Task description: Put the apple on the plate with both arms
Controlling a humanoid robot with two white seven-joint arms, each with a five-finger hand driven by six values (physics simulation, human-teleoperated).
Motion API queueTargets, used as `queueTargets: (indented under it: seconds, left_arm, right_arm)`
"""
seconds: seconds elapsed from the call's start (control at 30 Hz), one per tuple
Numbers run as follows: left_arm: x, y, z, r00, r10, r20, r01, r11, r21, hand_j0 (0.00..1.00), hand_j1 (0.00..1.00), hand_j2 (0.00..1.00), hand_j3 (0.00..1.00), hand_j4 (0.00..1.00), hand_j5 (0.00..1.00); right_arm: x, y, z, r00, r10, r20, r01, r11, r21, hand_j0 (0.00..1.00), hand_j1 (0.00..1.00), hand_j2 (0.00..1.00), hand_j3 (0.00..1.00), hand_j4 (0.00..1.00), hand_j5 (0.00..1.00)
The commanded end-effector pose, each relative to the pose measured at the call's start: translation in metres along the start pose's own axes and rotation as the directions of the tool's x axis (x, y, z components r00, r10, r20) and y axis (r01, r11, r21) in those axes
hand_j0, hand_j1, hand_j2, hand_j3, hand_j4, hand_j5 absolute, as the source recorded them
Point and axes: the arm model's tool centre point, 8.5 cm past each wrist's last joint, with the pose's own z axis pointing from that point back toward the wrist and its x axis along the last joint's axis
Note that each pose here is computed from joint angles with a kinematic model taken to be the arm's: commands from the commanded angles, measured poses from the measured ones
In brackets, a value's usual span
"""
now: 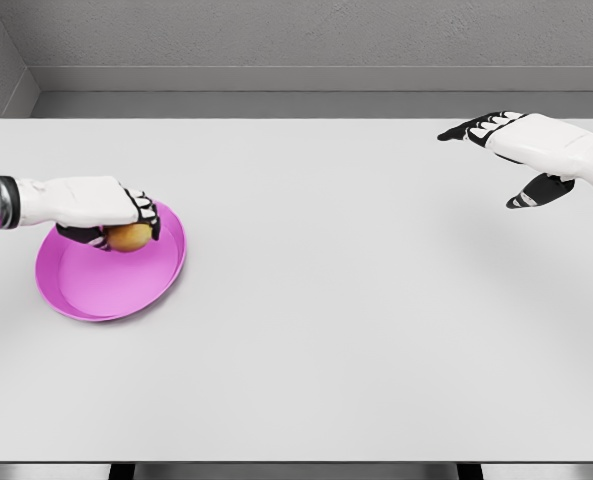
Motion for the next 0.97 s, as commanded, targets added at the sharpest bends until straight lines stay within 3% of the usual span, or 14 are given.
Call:
queueTargets:
  seconds: [0.0,0.2,0.27,0.33,0.47,0.6,0.93]
  left_arm:
    - [-0.001,0.000,0.001,1.000,0.007,-0.004,-0.007,1.000,0.001,1.00,1.00,1.00,1.00,1.00,1.00]
    - [-0.001,0.002,0.001,1.000,0.010,-0.001,-0.009,1.000,0.009,1.00,1.00,1.00,1.00,1.00,1.00]
    - [-0.002,0.010,0.005,0.999,0.043,0.008,-0.044,0.997,0.063,1.00,1.00,1.00,1.00,1.00,1.00]
    - [-0.013,0.020,0.016,0.991,0.136,0.017,-0.137,0.980,0.146,1.00,1.00,1.00,1.00,1.00,1.00]
    - [-0.019,0.031,0.026,0.988,0.154,0.012,-0.153,0.967,0.202,1.00,1.00,1.00,1.00,1.00,1.00]
    - [-0.030,0.029,0.038,0.983,0.184,-0.023,-0.173,0.955,0.242,1.00,1.00,1.00,1.00,1.00,1.00]
    - [-0.035,0.023,0.041,0.979,0.199,-0.042,-0.183,0.953,0.241,1.00,1.00,1.00,1.00,1.00,1.00]
  right_arm:
    - [-0.001,0.000,0.001,1.000,0.000,-0.002,0.000,1.000,0.000,1.00,1.00,1.00,1.00,1.00,1.00]
    - [-0.001,0.000,0.001,1.000,0.000,-0.002,0.000,1.000,0.000,1.00,1.00,1.00,1.00,1.00,1.00]
    - [-0.001,0.000,0.001,1.000,0.000,-0.002,0.000,1.000,0.000,1.00,1.00,1.00,1.00,1.00,1.00]
    - [-0.001,0.000,0.001,1.000,0.000,-0.002,0.000,1.000,0.000,1.00,1.00,1.00,1.00,1.00,1.00]
    - [-0.001,0.000,0.001,1.000,0.000,-0.002,0.000,1.000,0.000,1.00,1.00,1.00,1.00,1.00,1.00]
    - [-0.001,0.000,0.001,1.000,0.000,-0.002,0.000,1.000,0.000,1.00,1.00,1.00,1.00,1.00,1.00]
    - [0.000,0.000,0.000,1.000,-0.001,-0.001,0.001,1.000,0.000,1.00,1.00,1.00,1.00,1.00,1.00]
